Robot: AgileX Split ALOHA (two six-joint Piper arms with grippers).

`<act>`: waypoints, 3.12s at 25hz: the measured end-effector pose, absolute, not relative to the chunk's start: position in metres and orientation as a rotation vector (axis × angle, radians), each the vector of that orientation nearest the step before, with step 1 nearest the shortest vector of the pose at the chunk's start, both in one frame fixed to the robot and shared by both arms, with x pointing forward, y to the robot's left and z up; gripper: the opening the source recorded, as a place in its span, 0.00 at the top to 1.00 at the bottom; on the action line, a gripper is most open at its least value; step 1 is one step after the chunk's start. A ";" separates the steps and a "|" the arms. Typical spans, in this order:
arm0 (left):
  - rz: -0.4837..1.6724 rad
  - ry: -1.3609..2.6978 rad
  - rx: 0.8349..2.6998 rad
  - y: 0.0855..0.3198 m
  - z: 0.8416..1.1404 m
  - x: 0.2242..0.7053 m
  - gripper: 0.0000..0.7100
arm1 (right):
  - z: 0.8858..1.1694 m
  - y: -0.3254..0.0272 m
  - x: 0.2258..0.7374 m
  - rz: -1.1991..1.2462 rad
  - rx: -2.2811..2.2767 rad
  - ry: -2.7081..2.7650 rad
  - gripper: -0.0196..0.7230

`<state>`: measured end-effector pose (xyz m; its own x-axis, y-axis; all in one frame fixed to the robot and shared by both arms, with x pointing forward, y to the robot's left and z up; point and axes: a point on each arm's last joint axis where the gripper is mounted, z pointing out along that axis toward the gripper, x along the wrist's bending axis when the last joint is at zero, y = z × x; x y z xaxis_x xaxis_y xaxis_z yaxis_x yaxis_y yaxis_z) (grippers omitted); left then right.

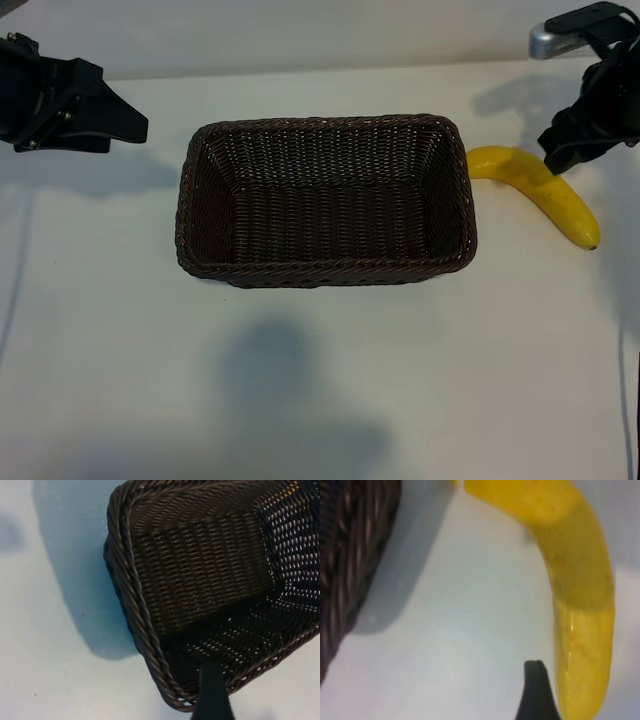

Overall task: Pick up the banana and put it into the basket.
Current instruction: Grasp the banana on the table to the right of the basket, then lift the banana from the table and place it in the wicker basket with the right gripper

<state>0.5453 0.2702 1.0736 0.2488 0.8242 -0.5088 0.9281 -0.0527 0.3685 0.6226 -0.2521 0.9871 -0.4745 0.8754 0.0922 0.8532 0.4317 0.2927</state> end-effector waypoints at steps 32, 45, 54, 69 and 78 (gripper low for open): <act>-0.136 1.588 1.876 0.272 1.074 0.550 0.23 | 0.899 -0.254 0.647 0.391 1.605 2.636 0.40; -0.125 1.587 1.873 0.272 1.074 0.551 0.23 | 0.967 -0.248 0.646 0.516 1.542 2.652 0.42; -0.125 1.584 1.877 0.272 1.074 0.551 0.23 | 1.045 -0.247 0.629 0.655 1.435 2.548 0.42; -0.126 1.583 1.877 0.272 1.074 0.551 0.23 | 1.106 -0.227 0.589 0.938 1.378 2.575 0.42; -0.130 1.583 1.879 0.272 1.074 0.550 0.23 | 1.107 -0.177 0.576 0.967 1.195 2.690 0.42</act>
<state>0.5504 0.2722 1.0741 0.2595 0.8396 -0.4771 0.9064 -0.0413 0.4203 0.5755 -0.1767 1.1071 -0.7018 0.6828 0.2030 0.6559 0.5082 0.5582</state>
